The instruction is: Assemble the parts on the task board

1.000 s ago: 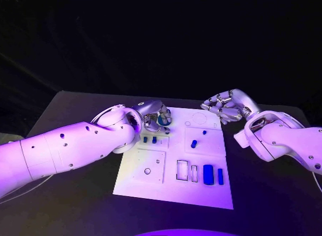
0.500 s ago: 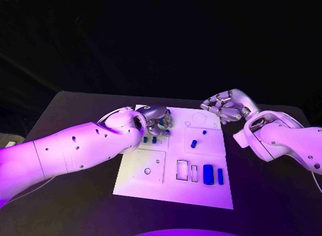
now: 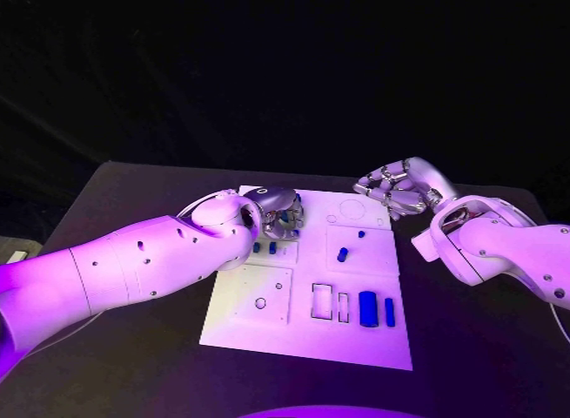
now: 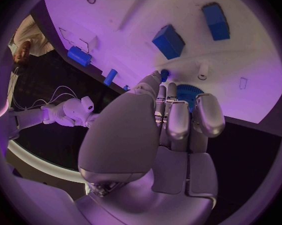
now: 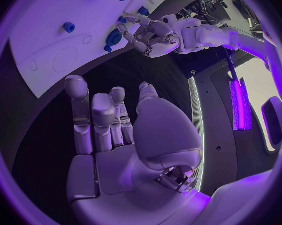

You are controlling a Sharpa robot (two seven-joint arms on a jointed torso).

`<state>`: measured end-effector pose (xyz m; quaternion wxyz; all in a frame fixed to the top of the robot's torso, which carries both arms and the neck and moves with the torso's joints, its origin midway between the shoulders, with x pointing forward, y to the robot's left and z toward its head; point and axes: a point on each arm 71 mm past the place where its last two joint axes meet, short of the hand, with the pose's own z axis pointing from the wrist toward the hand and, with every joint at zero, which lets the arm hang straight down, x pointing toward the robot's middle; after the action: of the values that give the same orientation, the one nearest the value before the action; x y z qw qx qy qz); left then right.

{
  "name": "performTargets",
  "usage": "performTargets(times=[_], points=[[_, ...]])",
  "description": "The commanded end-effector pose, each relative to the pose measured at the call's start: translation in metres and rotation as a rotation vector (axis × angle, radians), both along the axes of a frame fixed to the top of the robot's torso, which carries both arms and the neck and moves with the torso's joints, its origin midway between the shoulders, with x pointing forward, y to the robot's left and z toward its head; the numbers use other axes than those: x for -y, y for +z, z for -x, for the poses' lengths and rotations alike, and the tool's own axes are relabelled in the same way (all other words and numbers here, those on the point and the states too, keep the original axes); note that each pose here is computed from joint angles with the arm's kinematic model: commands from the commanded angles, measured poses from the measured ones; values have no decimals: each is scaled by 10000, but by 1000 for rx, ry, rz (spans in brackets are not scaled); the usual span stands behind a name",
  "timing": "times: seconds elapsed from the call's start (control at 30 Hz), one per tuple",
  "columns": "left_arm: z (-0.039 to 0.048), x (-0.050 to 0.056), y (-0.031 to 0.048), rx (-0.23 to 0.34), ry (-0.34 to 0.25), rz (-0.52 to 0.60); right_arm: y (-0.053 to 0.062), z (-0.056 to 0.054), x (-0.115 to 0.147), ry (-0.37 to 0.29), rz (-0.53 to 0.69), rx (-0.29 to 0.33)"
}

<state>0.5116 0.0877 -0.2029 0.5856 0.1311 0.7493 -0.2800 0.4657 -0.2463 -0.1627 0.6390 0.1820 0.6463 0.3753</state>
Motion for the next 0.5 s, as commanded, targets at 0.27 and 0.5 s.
performTargets(times=[0.27,0.5], points=[[-21,30,-38,-26,1,-33,1,1,-24,15,2,8],[-30,38,-57,-39,4,-45,1,1,-27,15,2,8]])
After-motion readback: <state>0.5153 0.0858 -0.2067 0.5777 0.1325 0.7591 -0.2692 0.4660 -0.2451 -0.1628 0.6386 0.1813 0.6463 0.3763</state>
